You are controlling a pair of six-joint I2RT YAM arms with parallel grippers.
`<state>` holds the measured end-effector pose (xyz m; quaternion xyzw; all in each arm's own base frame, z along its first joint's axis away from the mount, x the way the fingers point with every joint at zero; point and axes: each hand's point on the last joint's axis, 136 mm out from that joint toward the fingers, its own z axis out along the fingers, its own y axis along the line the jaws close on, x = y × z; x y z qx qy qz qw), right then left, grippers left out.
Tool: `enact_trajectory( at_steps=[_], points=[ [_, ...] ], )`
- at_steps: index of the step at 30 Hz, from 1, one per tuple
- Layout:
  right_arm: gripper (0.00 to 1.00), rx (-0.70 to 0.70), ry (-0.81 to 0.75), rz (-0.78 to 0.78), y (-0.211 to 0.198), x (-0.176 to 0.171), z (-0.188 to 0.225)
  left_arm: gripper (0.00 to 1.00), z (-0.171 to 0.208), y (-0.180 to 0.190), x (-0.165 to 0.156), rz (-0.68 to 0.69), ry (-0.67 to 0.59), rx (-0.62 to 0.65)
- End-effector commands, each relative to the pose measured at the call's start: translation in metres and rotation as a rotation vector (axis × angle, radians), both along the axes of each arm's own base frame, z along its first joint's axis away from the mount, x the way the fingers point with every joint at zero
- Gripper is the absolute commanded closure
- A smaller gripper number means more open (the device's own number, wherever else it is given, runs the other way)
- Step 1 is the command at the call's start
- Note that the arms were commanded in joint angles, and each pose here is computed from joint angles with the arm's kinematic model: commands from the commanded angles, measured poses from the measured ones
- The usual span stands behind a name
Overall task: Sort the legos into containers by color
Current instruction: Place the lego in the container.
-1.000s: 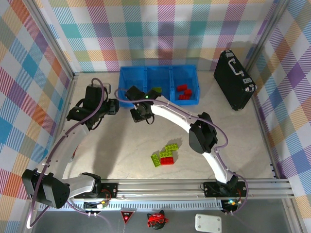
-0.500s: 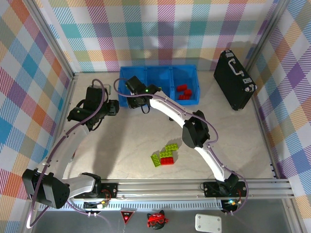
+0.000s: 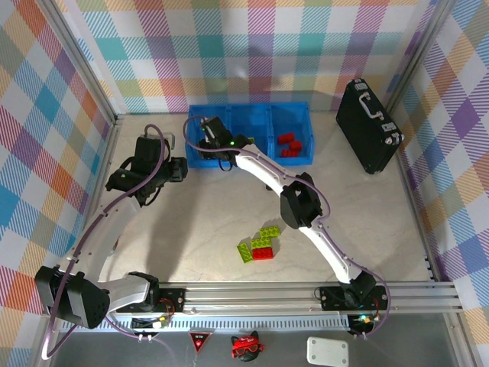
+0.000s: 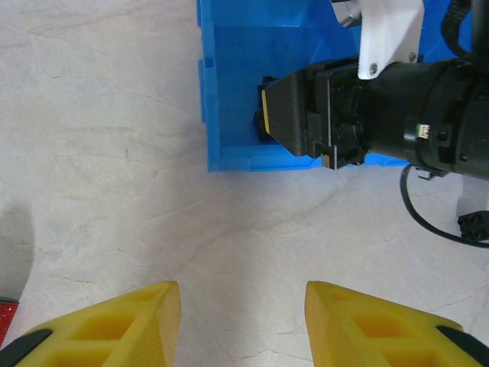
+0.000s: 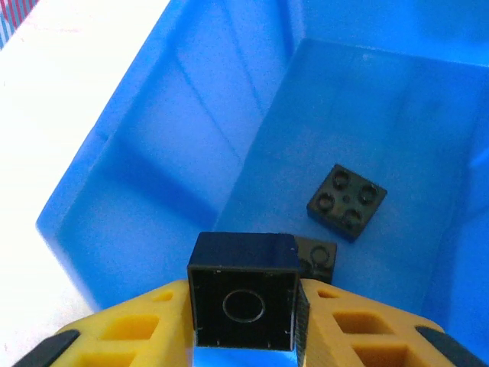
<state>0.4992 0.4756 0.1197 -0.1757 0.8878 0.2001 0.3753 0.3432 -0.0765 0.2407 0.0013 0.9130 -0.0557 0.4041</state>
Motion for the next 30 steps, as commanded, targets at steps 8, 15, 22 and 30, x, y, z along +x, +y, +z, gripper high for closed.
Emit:
enact_trajectory(
  at_steps=[8,15,22,30],
  points=[
    [0.56,0.086,-0.041,0.009,0.015,0.014,0.004,0.52,-0.002,-0.003,0.001,-0.002,-0.005,-0.031],
    [0.49,0.083,-0.057,0.044,0.013,0.007,0.03,0.51,-0.005,-0.005,0.003,-0.008,0.001,-0.041],
    [0.48,0.041,-0.024,0.093,0.003,-0.018,0.057,0.51,-0.011,-0.007,0.005,-0.017,0.016,-0.04],
    [0.47,-0.041,0.068,0.126,-0.03,-0.061,0.068,0.51,-0.018,-0.004,0.006,-0.011,0.033,-0.005]
  ],
)
